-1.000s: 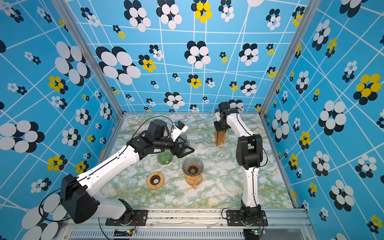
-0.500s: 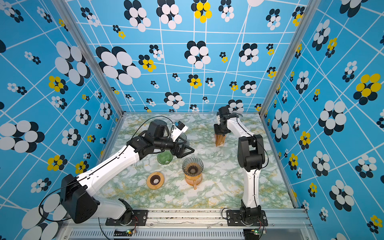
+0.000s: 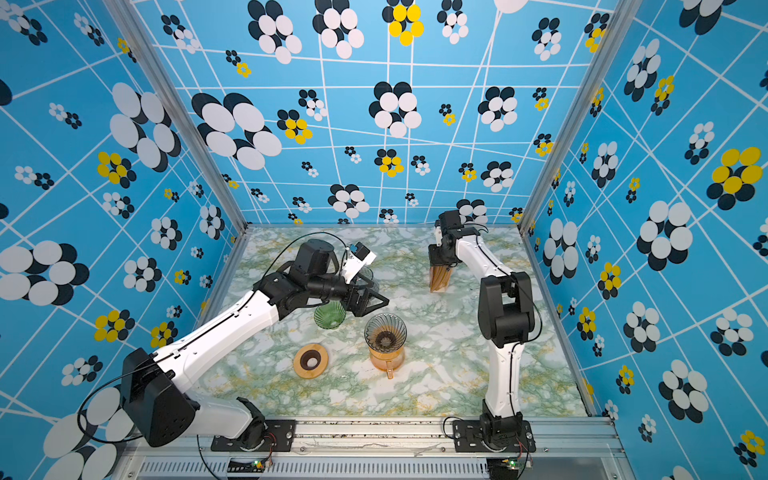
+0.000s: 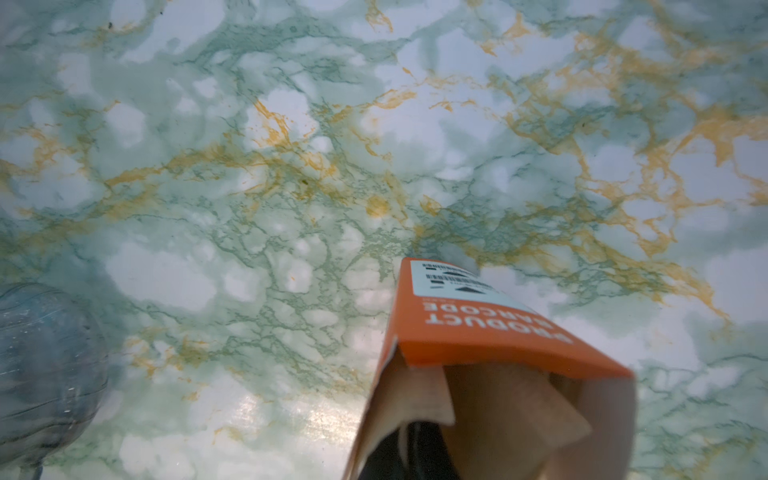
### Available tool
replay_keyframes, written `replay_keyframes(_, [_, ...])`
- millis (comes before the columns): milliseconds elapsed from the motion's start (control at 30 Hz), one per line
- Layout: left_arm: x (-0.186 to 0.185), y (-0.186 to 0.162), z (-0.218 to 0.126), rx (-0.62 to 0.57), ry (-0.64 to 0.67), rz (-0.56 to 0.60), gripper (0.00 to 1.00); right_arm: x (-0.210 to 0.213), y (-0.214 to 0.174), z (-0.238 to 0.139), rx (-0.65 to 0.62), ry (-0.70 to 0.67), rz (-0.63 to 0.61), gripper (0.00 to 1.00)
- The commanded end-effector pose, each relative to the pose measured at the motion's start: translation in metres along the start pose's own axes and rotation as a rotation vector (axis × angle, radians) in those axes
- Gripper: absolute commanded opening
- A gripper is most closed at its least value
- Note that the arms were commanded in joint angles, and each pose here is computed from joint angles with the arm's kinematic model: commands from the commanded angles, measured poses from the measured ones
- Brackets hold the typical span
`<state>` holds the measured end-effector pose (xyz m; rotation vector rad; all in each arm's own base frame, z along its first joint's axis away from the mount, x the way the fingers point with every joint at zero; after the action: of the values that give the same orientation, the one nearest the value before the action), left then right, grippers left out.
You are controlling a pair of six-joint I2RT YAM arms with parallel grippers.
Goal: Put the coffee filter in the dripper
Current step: 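Pull the paper filter up out of the COFFEE box with the right gripper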
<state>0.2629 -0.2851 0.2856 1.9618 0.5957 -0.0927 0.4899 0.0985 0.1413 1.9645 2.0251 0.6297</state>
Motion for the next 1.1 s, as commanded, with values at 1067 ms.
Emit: replay_keyframes(1067, [-0.013,0.01,-0.006,-0.017,-0.042,0.027,0.99,0.006,0.013,-0.082,-0.11,0.04,0.027,0.03])
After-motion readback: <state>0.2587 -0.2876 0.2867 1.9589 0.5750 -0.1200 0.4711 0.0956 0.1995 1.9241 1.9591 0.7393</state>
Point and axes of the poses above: each gripper's point midway between its finger pads, its own z axis out along the fingers, its own x axis along the line the jaws close on, y = z × x, the point moved 4 cm from there along -z, back along the fingers, and after that the axes turned 7 degrees about z, right-handed, at the moved point
